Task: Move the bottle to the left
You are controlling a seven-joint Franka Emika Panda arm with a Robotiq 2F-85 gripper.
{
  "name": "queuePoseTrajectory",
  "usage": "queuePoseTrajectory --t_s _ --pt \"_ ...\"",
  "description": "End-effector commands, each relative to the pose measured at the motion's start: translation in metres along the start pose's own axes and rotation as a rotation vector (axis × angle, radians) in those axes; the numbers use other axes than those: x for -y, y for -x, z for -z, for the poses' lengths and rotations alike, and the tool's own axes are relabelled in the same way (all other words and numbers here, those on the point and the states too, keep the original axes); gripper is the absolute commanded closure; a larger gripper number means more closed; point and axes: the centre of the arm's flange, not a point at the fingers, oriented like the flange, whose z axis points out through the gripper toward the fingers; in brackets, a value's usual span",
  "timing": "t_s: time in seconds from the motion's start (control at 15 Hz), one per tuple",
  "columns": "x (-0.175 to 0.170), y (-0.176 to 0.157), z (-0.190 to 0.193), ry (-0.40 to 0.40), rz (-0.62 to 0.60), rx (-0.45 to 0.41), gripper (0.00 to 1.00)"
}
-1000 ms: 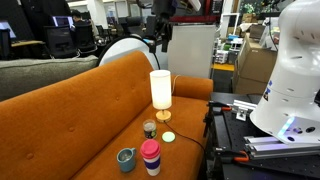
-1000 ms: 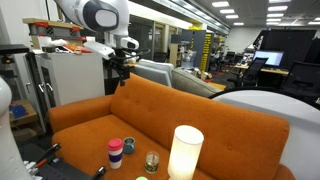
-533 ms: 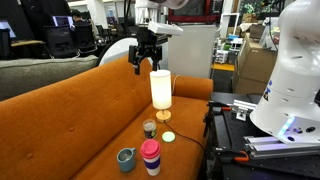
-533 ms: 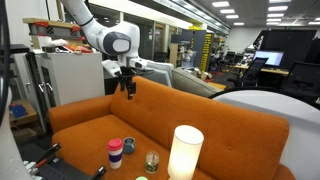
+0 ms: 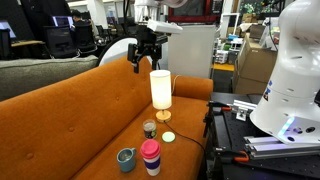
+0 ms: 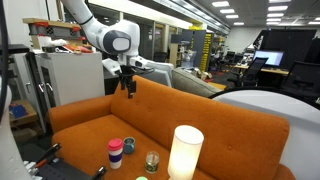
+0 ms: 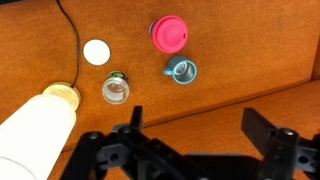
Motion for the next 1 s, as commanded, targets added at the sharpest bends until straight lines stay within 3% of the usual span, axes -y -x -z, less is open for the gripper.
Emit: queuePoseTrajectory --t_s 0.0,0.6,0.67,0.73,0.93 --pt "-0.005 -0.008 -0.018 -0.007 -0.006 0.01 0.0" --pt "-0.067 -0.045 -0.158 0.085 -0.273 0.152 0.0" --pt "-0.073 -0.049 -0.169 0.095 -0.294 0.155 0.0" --pt "-0.072 -0.031 -0.157 0.101 -0.241 0.157 0.0" --pt "-0.076 -0.042 -0.172 0.113 -0.27 0.163 0.0"
